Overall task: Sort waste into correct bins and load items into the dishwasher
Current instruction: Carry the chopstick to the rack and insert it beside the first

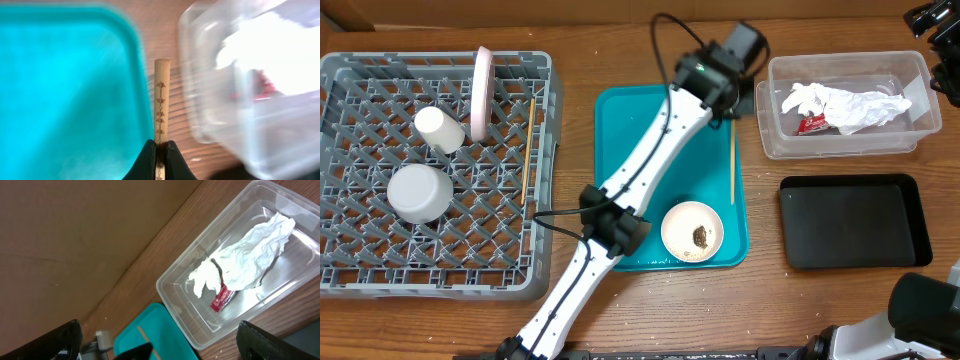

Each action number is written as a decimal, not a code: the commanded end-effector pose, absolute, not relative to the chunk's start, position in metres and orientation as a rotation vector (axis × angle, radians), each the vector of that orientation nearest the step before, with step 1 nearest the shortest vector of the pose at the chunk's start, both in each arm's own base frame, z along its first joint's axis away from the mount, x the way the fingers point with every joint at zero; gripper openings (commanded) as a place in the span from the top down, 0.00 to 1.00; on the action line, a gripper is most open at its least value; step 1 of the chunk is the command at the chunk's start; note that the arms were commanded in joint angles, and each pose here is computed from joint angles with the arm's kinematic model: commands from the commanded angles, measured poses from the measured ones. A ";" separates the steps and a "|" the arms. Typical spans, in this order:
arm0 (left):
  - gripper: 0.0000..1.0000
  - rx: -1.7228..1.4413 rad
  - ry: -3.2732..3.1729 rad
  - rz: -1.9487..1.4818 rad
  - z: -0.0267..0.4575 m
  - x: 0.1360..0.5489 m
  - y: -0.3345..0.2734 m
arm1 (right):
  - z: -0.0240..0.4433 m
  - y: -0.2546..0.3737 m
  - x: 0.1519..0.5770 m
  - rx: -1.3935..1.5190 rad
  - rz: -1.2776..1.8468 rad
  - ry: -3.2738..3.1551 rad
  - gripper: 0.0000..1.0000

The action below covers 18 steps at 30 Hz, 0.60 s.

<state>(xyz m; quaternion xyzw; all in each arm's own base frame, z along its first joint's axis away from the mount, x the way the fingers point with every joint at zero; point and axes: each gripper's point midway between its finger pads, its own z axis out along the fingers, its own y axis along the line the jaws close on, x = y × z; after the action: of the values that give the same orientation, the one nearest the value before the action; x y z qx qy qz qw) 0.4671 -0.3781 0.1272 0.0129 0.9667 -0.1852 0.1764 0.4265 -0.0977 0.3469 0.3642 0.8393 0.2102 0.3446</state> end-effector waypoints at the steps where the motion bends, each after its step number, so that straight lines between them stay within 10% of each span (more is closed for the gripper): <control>1: 0.96 -0.008 2.677 -0.750 0.186 0.468 -0.372 | 0.361 -0.095 0.421 0.926 0.554 2.149 0.00; 18: 0.96 0.050 2.562 -0.179 0.288 0.489 -0.115 | 0.361 -0.095 0.422 0.926 0.554 2.149 0.00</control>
<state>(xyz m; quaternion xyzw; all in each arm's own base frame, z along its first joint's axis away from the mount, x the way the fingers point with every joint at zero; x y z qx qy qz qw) 0.4966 -0.1403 0.2437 -0.0394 0.9683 -0.0914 0.2292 0.4264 -0.0978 0.3469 0.3644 0.8393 0.2101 0.3444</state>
